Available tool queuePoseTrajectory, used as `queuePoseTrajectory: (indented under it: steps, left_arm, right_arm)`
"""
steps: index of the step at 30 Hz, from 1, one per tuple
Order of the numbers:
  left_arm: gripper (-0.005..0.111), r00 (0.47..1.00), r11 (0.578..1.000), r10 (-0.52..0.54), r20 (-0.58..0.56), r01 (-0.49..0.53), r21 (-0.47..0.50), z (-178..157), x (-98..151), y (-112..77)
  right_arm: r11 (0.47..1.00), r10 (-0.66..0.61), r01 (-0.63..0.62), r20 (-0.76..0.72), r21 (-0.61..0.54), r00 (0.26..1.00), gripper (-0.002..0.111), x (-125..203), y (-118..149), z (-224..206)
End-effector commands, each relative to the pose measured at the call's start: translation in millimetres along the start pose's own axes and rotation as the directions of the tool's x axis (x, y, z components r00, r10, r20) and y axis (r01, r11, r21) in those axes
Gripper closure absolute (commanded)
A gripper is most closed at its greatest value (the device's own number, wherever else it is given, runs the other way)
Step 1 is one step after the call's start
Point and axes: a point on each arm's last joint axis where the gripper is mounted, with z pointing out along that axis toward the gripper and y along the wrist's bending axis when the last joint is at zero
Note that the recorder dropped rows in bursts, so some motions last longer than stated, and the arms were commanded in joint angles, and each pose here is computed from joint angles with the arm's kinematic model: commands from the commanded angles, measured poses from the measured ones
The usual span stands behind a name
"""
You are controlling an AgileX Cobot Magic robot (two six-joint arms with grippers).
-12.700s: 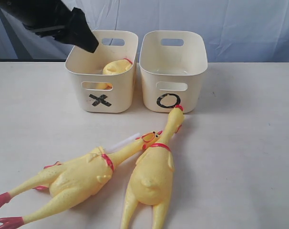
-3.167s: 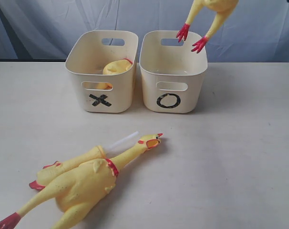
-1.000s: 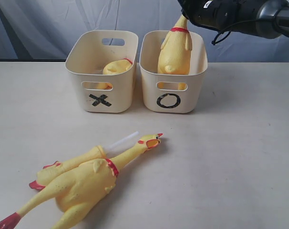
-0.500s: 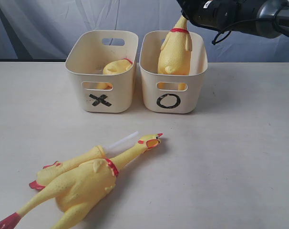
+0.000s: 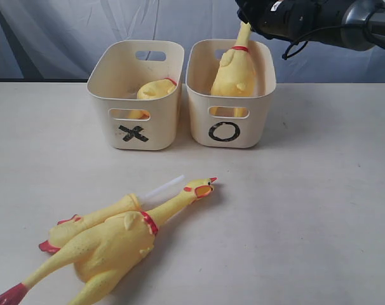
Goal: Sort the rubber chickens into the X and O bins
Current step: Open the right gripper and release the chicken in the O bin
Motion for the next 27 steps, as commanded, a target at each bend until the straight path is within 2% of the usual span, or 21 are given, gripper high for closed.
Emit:
queuePoseTrajectory:
  steps: [1,14,17,20,25,27]
  left_arm:
    - [0.039,1.0,1.0,-0.003,0.0,0.003,-0.006,-0.7,1.1,-0.1]
    - [0.039,1.0,1.0,-0.003,0.0,0.003,-0.006,-0.7,1.1,-0.1]
    - [0.039,1.0,1.0,-0.003,0.0,0.003,-0.006,-0.7,1.1,-0.1]
    - [0.039,1.0,1.0,-0.002,-0.001,0.002,-0.007,-0.7,1.1,0.1]
    - [0.039,1.0,1.0,0.0,0.0,0.0,-0.011,-0.7,1.1,0.4]
    - [0.039,1.0,1.0,0.0,0.0,0.0,-0.011,-0.7,1.1,0.4]
  right_arm:
    - [1.0,-0.014,0.014,0.019,-0.009,1.0,0.067,-6.6,3.1,-3.2]
    - [1.0,-0.017,0.017,-0.022,0.009,1.0,0.067,-4.8,2.8,-5.2]
    - [0.998,-0.055,0.055,-0.02,0.006,0.998,0.068,-11.2,7.6,-11.6]
    - [0.99,-0.138,0.138,0.004,-0.002,0.99,0.076,-23.3,16.0,-22.8]
    - [0.961,-0.275,0.275,-0.007,0.025,0.961,0.11,-41.6,27.3,-46.0]
    - [0.945,-0.322,0.323,-0.036,0.051,0.946,0.109,-46.6,29.2,-55.1]
